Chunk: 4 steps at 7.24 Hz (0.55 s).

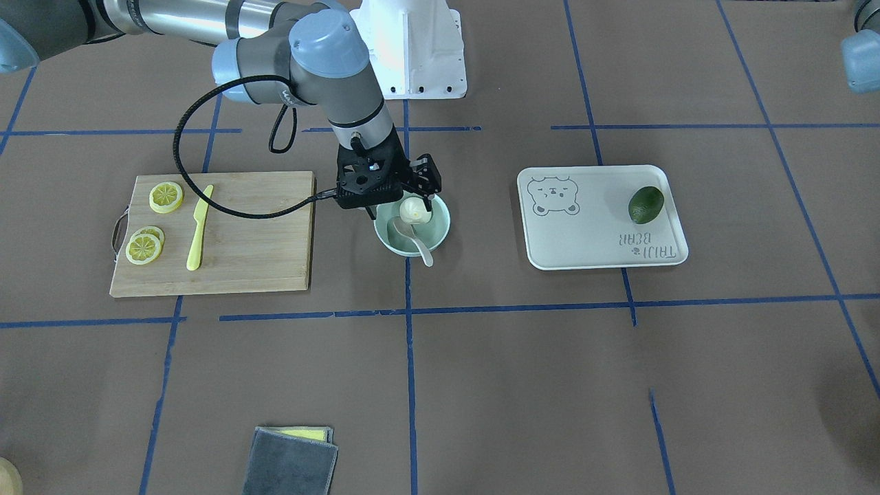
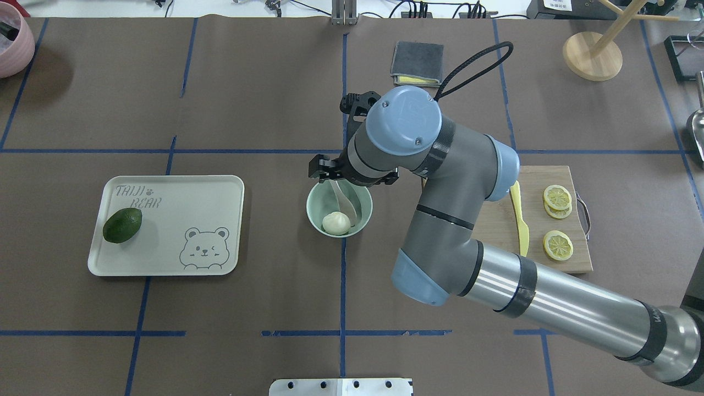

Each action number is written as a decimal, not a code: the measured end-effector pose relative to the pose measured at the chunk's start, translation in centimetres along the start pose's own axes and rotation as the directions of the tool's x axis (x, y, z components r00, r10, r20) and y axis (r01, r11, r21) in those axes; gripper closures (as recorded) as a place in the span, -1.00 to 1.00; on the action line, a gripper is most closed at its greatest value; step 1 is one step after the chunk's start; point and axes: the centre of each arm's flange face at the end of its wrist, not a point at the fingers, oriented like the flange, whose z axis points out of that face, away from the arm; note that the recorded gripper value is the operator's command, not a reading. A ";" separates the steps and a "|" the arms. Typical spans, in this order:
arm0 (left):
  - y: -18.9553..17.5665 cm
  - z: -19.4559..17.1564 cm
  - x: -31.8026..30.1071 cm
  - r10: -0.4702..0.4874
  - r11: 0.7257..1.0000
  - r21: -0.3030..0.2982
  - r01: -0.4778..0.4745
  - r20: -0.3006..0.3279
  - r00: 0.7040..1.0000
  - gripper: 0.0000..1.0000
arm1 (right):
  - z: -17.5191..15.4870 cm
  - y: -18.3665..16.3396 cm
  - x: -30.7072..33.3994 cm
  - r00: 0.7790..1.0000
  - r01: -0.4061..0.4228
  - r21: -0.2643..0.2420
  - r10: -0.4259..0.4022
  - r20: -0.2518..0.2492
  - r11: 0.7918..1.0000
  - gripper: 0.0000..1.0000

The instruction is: Put spoon and bun in bowl

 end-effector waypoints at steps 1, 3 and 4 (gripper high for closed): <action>1.9 0.8 -2.4 0.000 1.000 -0.027 -0.001 -0.047 0.999 -1.00 | -1.1 -1.1 2.9 1.000 0.013 -0.002 -0.013 -0.026 1.000 -1.00; 6.1 2.1 -5.4 -0.052 0.997 -0.067 0.044 -0.126 0.991 -1.00 | -5.1 -3.7 8.7 0.990 0.092 -0.010 -0.093 -0.105 0.996 -1.00; 7.5 2.5 -6.0 -0.091 0.993 -0.094 0.076 -0.162 0.983 -1.00 | -7.3 -5.4 11.8 0.985 0.124 -0.026 -0.126 -0.121 0.992 -1.00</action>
